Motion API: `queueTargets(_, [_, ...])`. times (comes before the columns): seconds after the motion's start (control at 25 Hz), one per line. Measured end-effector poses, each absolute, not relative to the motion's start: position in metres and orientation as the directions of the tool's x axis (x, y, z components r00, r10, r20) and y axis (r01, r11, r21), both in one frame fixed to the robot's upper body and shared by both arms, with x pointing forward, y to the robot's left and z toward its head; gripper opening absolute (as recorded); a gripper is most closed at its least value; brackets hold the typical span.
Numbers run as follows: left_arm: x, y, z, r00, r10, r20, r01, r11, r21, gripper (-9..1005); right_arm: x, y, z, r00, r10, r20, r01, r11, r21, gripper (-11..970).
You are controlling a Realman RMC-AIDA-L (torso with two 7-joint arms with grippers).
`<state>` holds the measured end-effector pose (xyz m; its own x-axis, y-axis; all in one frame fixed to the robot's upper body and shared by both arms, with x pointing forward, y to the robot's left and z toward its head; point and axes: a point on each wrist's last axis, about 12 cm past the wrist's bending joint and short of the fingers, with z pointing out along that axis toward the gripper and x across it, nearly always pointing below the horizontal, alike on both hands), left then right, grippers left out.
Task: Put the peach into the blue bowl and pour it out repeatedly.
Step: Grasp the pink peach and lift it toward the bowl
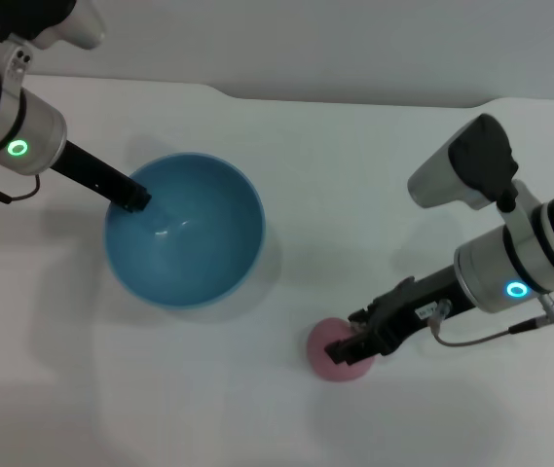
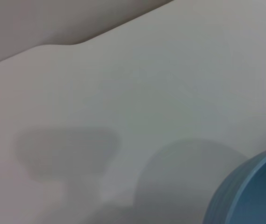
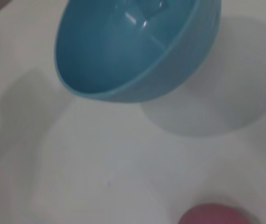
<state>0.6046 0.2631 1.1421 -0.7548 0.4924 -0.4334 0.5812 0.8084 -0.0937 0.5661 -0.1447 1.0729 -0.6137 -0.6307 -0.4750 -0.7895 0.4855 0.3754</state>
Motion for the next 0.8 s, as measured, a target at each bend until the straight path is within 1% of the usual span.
queueTargets(0.16, [0.604, 0.259, 1.142, -0.749, 0.503, -0.431, 0.592, 0.801, -0.093, 0, 0.563, -0.143, 1.064, -0.624, -0.645, -0.44, -0.781, 0.494, 0.383, 556])
queueTargets(0.28, [0.603, 0.253, 1.14, -0.739, 0.532, -0.414, 0.615, 0.783, -0.092, 0, 0.563, -0.139, 1.058, -0.62, -0.648, -0.442, -0.784, 0.511, 0.352, 544])
queueTargets(0.68, [0.601, 0.25, 1.141, -0.735, 0.547, -0.401, 0.628, 0.772, -0.097, -1, 0.566, -0.137, 1.058, -0.611, -0.64, -0.465, -0.791, 0.52, 0.323, 507])
queueTargets(0.8, [0.601, 0.248, 1.142, -0.731, 0.553, -0.399, 0.633, 0.768, -0.095, -1, 0.567, -0.138, 1.06, -0.615, -0.618, -0.49, -0.787, 0.527, 0.322, 423])
